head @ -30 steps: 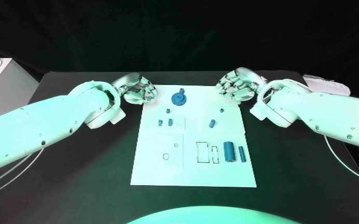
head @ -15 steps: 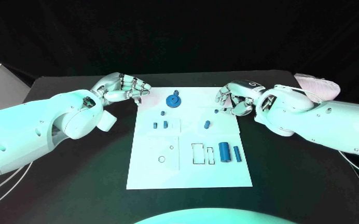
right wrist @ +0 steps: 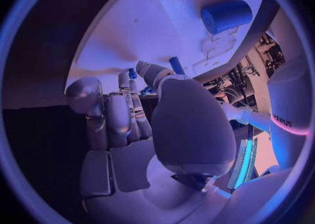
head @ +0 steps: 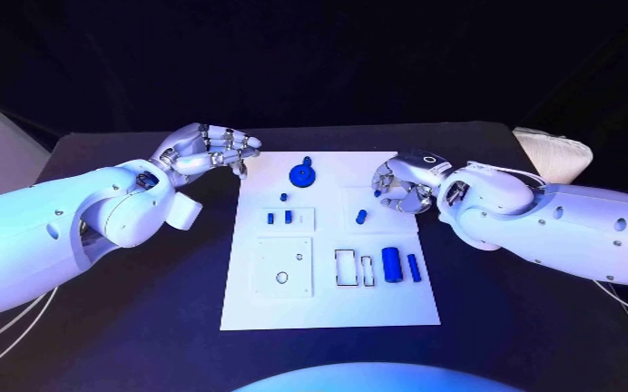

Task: Assemble the parts on the task board

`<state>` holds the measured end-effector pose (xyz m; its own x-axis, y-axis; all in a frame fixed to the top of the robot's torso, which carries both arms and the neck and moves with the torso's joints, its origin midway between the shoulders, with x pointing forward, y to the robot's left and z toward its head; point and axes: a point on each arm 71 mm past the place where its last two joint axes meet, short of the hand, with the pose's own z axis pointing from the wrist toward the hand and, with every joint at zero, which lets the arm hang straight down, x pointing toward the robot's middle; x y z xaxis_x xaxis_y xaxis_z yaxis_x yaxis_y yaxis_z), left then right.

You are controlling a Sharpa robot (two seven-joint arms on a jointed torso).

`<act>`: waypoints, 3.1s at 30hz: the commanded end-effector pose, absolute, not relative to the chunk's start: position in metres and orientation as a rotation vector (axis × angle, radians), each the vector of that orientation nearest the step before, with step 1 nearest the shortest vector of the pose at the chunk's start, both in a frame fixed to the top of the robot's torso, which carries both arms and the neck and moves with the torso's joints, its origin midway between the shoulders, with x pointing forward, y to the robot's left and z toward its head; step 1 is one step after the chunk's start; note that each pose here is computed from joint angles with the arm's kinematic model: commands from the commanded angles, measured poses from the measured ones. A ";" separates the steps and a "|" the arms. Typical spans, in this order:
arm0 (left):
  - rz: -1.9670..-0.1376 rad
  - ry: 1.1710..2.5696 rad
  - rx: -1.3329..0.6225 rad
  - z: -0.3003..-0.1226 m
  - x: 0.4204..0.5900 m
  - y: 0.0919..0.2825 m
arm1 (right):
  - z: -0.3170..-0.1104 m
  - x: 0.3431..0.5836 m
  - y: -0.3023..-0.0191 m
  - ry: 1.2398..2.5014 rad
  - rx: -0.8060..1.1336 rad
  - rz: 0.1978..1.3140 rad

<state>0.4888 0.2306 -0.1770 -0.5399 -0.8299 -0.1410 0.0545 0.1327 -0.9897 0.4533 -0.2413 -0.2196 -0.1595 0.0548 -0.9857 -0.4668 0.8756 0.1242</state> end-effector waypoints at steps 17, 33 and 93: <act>-1.539 1.624 -0.791 -0.175 0.489 0.232 | -0.233 0.458 -0.228 1.697 -0.346 0.423; -1.535 1.637 -0.795 -0.176 0.488 0.233 | -0.239 0.459 -0.227 1.730 -0.371 0.367; -1.524 1.643 -0.803 -0.180 0.488 0.233 | -0.204 0.394 -0.146 1.452 -0.322 0.805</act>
